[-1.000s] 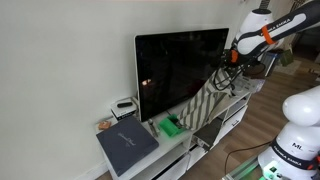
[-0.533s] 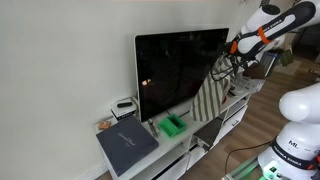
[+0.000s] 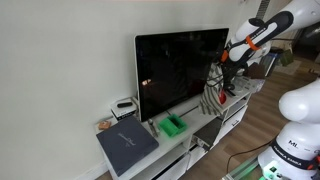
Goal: Move the towel to the right
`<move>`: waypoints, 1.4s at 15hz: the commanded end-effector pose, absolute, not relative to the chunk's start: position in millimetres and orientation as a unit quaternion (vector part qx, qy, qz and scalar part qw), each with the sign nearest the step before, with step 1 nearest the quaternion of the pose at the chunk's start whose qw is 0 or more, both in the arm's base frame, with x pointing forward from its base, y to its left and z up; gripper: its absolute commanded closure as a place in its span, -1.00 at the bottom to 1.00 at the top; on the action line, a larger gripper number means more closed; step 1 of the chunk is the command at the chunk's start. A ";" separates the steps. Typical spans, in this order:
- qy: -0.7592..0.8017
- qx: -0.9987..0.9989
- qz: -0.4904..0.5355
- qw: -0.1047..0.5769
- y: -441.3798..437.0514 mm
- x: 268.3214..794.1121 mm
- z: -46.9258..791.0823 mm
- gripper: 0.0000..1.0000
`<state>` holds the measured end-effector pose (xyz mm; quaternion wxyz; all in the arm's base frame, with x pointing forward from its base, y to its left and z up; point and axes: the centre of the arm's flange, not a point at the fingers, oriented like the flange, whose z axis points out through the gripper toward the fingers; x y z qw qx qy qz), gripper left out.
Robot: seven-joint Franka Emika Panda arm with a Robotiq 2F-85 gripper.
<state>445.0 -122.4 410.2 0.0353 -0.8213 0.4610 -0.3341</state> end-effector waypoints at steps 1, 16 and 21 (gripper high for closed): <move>0.460 -0.833 -0.302 0.065 -108.5 471.9 386.5 0.99; 0.420 -0.899 -0.088 0.082 -55.5 502.0 309.0 -0.08; 0.313 -0.946 -0.076 0.033 -86.5 467.0 352.7 -0.77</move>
